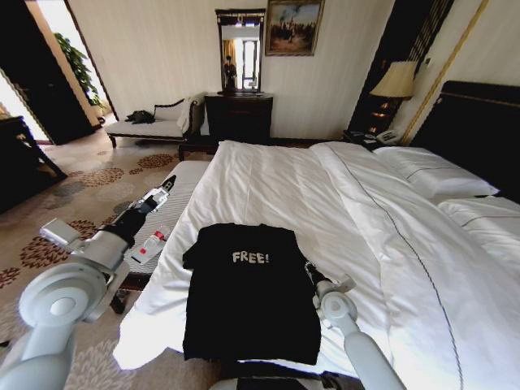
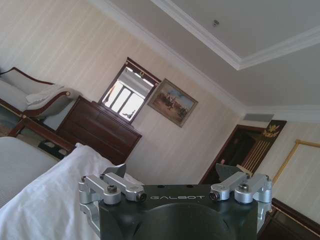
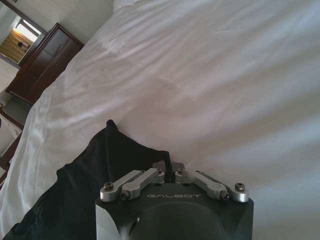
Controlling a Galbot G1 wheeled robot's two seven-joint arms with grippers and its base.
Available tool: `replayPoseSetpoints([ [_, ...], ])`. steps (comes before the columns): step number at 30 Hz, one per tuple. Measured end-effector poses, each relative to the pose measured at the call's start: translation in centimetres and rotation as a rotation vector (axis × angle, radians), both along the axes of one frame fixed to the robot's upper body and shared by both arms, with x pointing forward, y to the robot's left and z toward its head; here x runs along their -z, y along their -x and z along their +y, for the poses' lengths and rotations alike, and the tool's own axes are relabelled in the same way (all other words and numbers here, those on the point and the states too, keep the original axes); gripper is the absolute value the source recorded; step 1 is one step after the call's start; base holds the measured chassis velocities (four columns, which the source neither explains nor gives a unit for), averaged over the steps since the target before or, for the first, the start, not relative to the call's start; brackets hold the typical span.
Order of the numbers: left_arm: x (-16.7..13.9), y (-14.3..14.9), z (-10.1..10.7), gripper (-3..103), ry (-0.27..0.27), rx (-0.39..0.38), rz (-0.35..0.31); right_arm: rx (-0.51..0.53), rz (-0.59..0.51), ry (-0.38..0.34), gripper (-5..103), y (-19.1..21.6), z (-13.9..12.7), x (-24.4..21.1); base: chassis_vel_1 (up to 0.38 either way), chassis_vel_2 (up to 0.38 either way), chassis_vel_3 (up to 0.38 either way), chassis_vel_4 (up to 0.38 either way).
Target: Fold the clothes on the bed.
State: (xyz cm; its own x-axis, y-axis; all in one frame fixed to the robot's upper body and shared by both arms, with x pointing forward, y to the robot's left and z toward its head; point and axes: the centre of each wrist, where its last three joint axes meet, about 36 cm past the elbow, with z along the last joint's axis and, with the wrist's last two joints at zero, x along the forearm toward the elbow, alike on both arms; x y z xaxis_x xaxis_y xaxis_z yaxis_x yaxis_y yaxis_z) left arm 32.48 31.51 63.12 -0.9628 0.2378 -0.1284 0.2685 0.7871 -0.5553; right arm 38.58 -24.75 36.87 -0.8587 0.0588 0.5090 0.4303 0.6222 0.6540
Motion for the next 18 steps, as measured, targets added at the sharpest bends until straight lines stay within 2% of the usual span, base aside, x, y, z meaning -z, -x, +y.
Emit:
replayPoseSetpoints([
  [3,0.0,0.0,0.0,100,-0.003,-0.003,-0.001,-0.004,0.002,0.008,1,0.1,-0.1,0.0,0.000,0.000,0.000,0.000],
  [9,0.0,-0.1,0.0,100,-0.004,-0.004,0.001,-0.003,-0.015,0.030,0,-0.5,-0.7,-0.4,0.000,0.000,0.000,0.000],
  [17,0.2,-0.3,0.3,100,0.000,-0.013,0.007,-0.025,-0.100,0.187,0,-3.8,-4.6,-2.6,0.000,0.000,0.000,0.000],
  [18,0.2,-0.3,0.3,100,0.000,-0.013,0.007,-0.025,-0.100,0.187,0,-3.8,-4.6,-2.6,0.000,0.000,0.000,0.000],
])
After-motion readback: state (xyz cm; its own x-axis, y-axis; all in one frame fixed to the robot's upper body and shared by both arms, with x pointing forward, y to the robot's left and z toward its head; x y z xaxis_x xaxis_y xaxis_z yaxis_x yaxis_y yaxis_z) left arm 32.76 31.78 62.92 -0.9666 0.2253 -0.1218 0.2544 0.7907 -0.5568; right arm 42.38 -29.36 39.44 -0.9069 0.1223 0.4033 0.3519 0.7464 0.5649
